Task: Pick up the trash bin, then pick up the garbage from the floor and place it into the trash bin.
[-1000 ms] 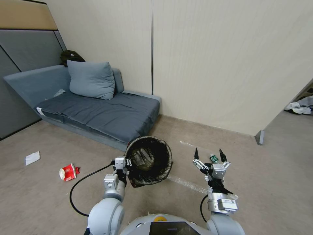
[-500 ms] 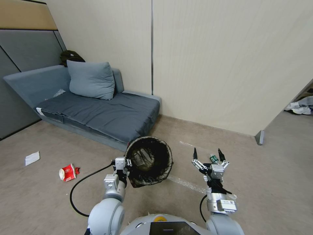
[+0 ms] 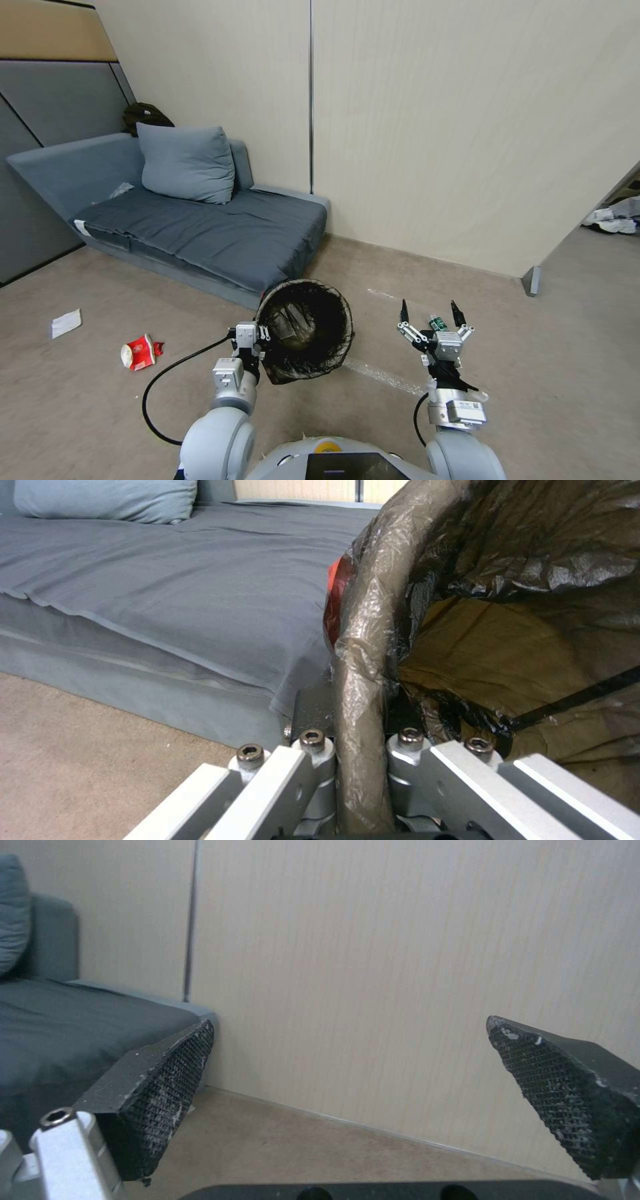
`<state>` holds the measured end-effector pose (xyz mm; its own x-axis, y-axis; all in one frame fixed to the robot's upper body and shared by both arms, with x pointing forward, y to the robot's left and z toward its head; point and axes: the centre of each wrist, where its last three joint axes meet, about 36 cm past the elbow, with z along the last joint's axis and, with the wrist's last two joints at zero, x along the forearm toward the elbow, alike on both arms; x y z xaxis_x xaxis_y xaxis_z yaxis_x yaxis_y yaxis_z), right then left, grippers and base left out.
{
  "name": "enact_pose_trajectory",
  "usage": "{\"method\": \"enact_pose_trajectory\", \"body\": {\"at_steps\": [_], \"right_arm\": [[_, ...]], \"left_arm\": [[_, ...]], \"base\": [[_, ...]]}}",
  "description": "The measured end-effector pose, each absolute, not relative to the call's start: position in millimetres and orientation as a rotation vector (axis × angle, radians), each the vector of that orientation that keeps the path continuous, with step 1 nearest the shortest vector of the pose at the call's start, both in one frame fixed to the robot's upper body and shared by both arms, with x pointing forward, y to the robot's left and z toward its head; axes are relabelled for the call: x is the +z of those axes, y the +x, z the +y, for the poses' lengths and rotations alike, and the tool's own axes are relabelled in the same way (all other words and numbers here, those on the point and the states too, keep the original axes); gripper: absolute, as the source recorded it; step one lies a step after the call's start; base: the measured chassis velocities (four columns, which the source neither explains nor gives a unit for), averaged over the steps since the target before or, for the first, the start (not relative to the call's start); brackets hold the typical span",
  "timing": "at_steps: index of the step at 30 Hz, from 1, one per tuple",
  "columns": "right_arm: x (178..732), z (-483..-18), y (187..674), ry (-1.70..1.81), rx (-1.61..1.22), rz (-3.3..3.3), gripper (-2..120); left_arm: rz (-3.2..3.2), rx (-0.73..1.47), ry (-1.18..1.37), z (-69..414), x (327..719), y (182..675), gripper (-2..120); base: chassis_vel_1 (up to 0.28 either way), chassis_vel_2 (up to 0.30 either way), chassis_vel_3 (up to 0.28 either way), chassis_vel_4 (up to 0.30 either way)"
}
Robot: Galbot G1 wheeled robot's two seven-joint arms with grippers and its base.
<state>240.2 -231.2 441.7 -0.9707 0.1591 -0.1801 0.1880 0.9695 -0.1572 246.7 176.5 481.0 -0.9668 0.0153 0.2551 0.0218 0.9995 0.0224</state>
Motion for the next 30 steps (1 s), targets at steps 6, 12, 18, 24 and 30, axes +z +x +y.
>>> {"method": "enact_pose_trajectory", "body": {"at_steps": [6, 12, 18, 24, 30], "right_arm": [[447, -254, 262, 0.324, -0.241, 2.937, 100], [437, -314, 303, 0.445, -0.294, 3.012, 100], [436, -317, 305, 0.449, -0.295, 3.018, 100], [420, -334, 317, 0.464, -0.311, 3.071, 100], [385, -378, 340, 0.514, -0.349, 3.193, 100]], "left_arm": [[-2.881, -0.039, -0.028, 176, 479, 247, 2], [-2.874, -0.042, -0.021, 175, 477, 244, 2], [-2.872, -0.051, -0.014, 174, 475, 241, 2], [-2.872, -0.054, -0.011, 174, 475, 240, 2], [-2.870, -0.062, -0.011, 173, 474, 238, 2]], "base": [[0.000, 0.000, 0.000, 0.000], [0.000, 0.000, 0.000, 0.000], [0.000, 0.000, 0.000, 0.000], [0.000, 0.000, 0.000, 0.000], [0.000, 0.000, 0.000, 0.000]]}}
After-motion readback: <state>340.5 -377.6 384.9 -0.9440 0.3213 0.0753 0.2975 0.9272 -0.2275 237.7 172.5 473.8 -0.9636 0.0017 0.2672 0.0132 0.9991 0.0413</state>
